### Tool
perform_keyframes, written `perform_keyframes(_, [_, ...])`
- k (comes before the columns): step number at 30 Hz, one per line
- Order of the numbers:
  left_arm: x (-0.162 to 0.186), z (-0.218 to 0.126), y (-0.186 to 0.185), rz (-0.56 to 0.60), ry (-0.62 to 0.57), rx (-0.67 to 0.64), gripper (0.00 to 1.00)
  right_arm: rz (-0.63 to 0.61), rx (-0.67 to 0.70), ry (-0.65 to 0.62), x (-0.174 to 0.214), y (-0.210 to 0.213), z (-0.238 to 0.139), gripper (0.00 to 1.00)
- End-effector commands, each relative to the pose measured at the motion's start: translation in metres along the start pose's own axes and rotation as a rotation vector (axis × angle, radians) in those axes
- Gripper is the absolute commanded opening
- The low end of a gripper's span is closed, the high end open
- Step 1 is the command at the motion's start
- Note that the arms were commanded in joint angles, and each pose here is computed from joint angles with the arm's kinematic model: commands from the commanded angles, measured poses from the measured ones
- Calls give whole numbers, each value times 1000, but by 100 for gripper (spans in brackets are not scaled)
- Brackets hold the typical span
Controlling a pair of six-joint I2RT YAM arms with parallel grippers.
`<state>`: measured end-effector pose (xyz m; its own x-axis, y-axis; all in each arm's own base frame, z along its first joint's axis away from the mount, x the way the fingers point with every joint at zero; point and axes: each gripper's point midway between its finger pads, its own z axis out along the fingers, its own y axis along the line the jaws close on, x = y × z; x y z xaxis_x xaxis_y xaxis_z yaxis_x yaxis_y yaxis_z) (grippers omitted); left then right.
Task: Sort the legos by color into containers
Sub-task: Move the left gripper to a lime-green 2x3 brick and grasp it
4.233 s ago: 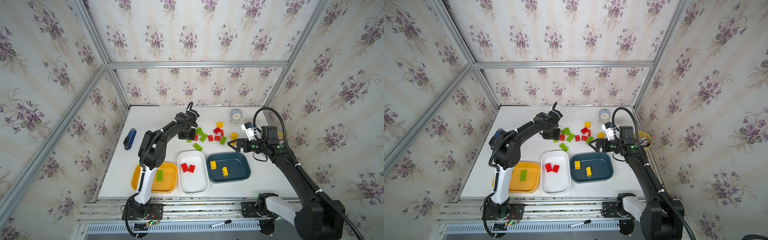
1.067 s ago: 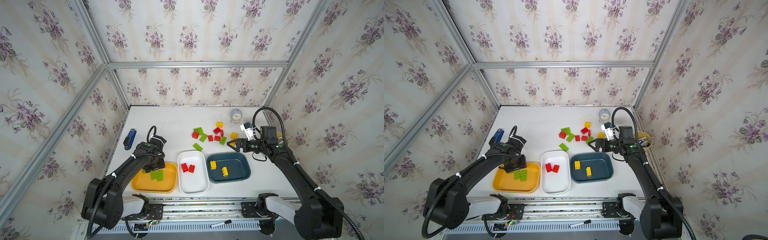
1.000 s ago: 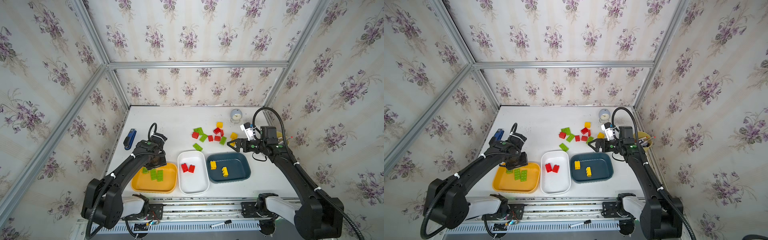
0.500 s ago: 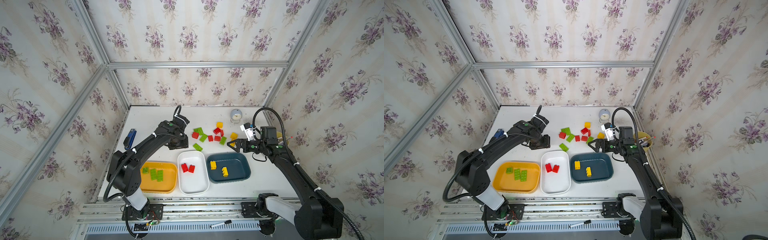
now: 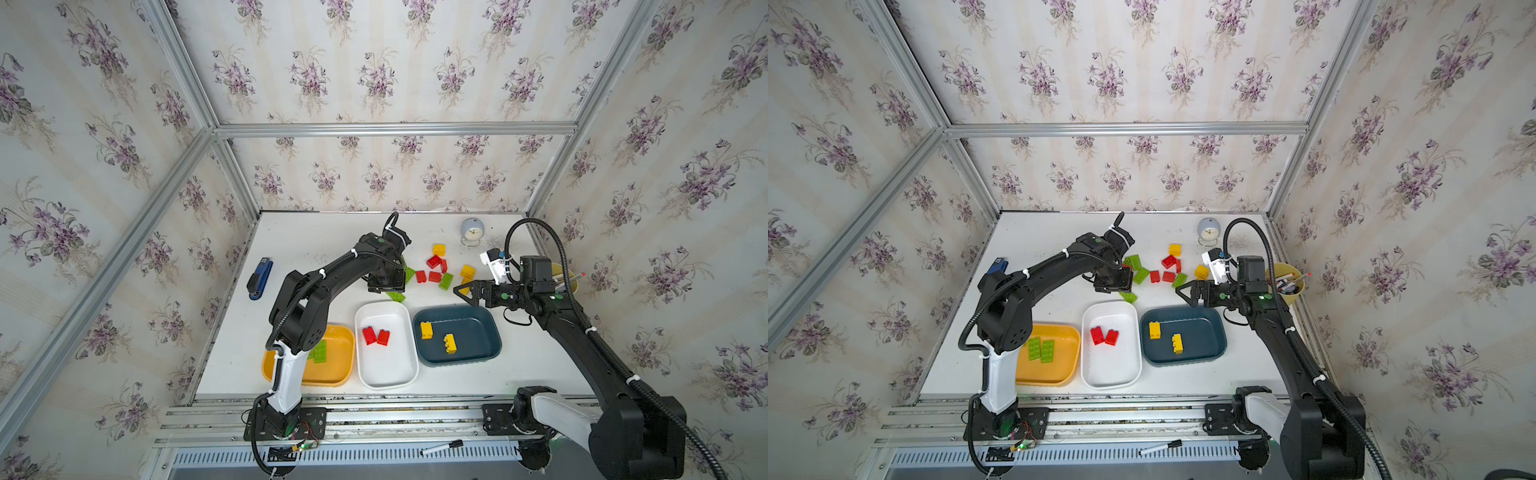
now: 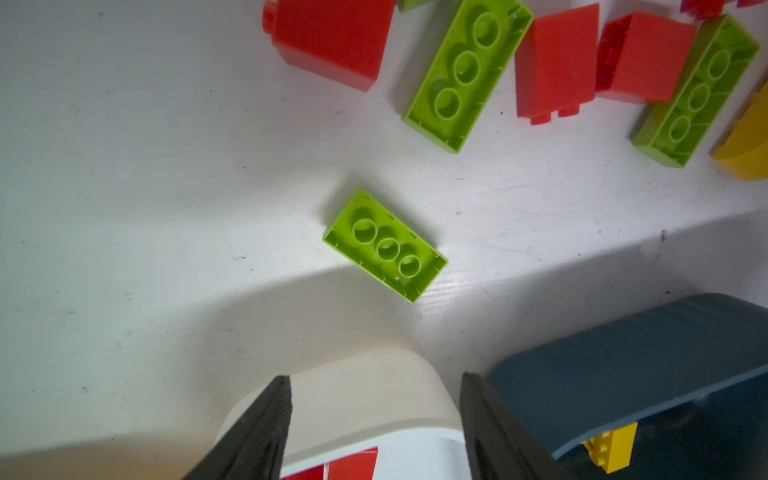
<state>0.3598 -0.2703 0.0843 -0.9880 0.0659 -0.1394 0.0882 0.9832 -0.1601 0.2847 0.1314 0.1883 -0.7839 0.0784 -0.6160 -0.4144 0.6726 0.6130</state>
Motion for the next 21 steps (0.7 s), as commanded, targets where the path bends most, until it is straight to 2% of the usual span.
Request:
perform_keyframes(1, [1,6,1,-72,26,-12,67,-27,-16,-18,-5,2,1,100])
perform_keyframes(9, [-10,30,8,-276,8,-75,69,-14,-20,-7,-4,-1,5,100])
perform_keyframes(13, [-15,40,-2,-329,21,-49,70,-9,-24,-10,-3,-2,6,100])
perform_keyframes(21, [-12,60,5,-446,38,-89,70,1,-31,-3,1,-5,10,100])
